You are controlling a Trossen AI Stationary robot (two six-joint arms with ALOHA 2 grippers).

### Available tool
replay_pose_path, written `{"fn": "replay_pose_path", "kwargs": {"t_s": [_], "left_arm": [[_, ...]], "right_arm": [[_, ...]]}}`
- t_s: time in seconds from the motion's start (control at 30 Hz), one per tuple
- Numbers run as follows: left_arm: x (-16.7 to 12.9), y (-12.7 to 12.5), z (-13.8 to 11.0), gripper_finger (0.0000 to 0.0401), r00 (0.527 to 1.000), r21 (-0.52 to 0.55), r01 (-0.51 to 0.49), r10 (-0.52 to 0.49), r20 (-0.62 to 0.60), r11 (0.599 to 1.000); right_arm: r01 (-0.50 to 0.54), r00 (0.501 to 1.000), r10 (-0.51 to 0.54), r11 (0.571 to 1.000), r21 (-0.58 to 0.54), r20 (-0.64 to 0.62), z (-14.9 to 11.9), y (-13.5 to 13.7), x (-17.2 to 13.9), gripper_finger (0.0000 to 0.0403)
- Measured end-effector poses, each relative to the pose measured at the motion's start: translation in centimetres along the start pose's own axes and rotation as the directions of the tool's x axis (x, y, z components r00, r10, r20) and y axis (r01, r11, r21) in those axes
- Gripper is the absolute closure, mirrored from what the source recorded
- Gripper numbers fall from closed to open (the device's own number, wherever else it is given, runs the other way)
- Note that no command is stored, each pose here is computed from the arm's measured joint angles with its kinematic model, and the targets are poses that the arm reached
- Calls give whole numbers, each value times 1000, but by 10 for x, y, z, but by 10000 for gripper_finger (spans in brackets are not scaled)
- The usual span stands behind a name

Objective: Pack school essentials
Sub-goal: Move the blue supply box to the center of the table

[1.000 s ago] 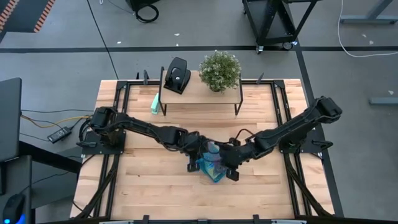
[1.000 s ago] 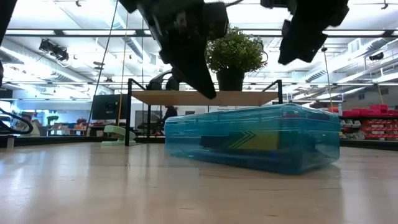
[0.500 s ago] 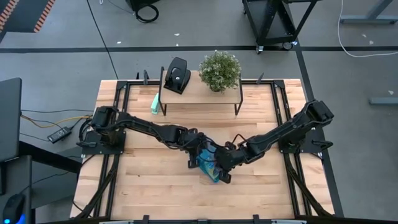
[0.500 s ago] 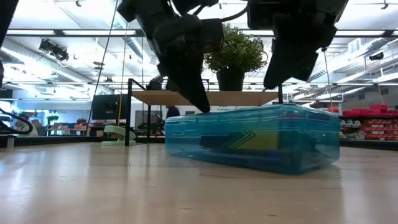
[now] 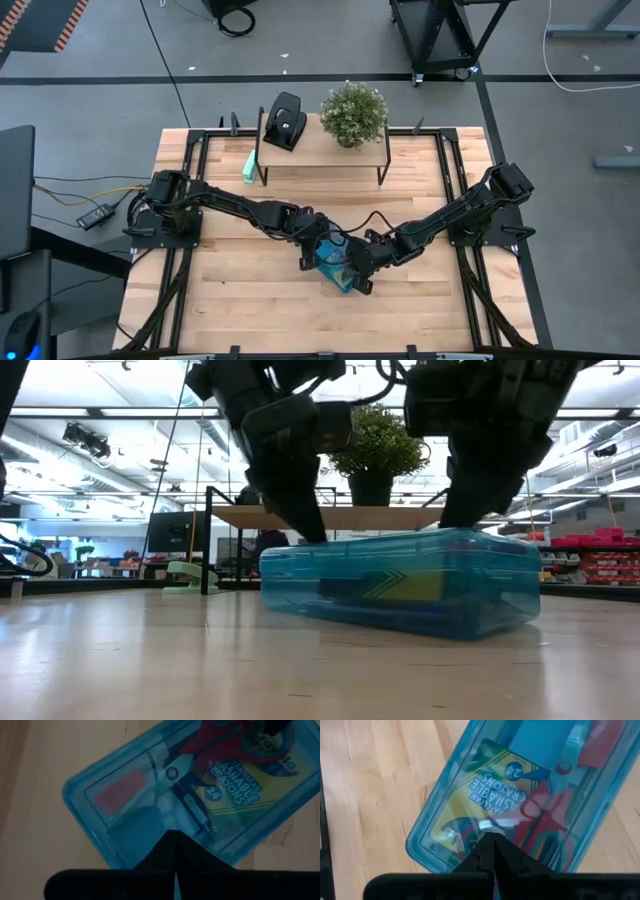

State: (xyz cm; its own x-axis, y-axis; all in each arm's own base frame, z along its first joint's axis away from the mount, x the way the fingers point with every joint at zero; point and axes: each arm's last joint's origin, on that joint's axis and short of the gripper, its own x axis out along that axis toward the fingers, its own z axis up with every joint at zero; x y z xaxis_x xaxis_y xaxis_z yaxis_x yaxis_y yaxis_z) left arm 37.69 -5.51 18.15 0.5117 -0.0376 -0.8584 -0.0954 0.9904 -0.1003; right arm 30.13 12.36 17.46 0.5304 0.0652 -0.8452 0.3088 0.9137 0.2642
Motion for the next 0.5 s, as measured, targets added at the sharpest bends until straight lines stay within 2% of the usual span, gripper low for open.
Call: {"fn": "replay_pose_path", "kwargs": {"t_s": [0.23,0.5], "left_arm": [[3,-10,-11,388,1000,-29,14,-15,-27,999],[1,-29,-17,394,996,-66,78,-81,-48,995]], "right_arm": [[2,1000,-2,1000,-8,-24,-6,-6,3,395],[33,999,-34,999,-28,-28,8,-26,7,395]]}}
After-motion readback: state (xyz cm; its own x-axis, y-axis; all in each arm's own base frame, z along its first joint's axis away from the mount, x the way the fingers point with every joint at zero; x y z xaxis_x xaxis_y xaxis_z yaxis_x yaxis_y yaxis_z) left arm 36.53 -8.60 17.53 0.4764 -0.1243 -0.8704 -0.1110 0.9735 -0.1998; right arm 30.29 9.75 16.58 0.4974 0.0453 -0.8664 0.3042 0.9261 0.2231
